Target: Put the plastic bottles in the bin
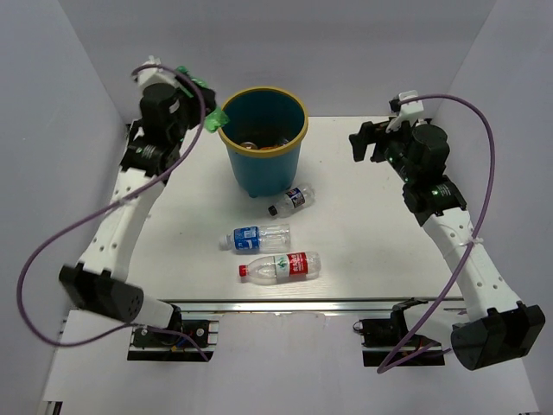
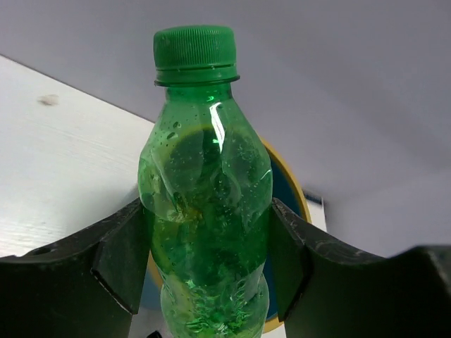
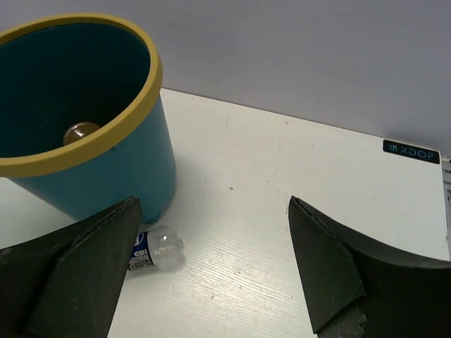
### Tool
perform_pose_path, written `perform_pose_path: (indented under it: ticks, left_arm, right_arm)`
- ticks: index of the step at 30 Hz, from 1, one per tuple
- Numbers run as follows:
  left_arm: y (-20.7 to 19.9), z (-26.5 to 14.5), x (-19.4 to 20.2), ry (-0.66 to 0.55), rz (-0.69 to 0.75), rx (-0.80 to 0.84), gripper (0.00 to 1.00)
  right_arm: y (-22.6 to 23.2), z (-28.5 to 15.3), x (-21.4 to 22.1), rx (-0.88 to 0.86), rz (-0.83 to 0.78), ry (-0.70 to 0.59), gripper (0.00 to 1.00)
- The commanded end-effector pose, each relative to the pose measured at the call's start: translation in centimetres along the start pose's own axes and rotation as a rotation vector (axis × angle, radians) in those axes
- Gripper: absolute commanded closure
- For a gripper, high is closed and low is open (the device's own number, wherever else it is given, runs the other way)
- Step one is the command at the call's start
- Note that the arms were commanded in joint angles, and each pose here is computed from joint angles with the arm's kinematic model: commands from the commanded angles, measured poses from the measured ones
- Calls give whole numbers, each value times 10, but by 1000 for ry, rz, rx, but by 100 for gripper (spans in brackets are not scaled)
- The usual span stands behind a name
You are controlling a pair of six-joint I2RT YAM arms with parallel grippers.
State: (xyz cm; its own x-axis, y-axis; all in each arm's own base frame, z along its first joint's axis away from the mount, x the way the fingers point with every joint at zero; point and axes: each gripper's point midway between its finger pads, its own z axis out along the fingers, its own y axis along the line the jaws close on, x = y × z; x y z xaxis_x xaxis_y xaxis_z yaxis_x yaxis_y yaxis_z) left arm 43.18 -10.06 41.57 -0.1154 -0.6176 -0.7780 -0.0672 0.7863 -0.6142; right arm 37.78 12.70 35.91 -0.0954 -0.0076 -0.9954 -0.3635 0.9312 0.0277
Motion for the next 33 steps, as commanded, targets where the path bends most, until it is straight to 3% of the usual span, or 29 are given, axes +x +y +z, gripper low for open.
perform_pose_path:
  ticks: [1,7,10,13,20,22,25,33]
  left_arm:
    - [-47,18,25,93,136,191,67]
    - [-36,49,52,154,186,145,63]
    - [-35,59,70,211,200,151,55]
    - [-28,67,86,263,215,130,37]
    - [-34,70,93,286,234,168,20]
    - [-39,71,87,282,250,172,8]
    - [-47,75,89,292,253,213,2]
    - [-61,78,77,277,248,234,2]
  right_arm:
    - [-6,-7,0,30,2,-10,11]
    - [-3,-7,26,0,-3,60,11]
    - [5,-9,32,-41,-2,82,11]
    - [8,-12,36,-70,-27,98,11]
    - [23,-19,45,-163,-67,115,11]
    - [29,-18,51,-196,-74,141,11]
    - [54,-20,64,-330,-154,181,11]
    - [141,-40,134,-707,-403,380,11]
